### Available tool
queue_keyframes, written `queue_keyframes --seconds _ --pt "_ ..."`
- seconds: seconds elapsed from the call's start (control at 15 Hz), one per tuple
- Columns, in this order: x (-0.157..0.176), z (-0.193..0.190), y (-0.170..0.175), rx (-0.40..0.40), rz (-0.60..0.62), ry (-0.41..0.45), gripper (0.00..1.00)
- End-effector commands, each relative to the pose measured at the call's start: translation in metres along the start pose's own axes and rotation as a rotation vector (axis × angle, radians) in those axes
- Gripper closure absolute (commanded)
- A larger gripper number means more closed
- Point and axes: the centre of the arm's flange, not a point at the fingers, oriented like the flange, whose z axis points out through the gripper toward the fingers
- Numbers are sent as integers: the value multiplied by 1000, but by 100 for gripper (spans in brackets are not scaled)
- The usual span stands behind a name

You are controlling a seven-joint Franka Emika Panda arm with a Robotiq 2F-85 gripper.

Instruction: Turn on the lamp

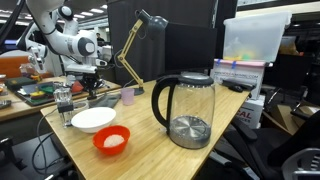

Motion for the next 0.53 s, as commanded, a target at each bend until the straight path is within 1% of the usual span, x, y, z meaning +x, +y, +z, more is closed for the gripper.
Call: queue_keyframes --seconds 0.0,0.2,0.47 --pt "5 5 -1 1 5 -36 100" --pt "5 5 -3 2 -1 -40 100" --pt "9 -2 -2 0 -2 -18 100"
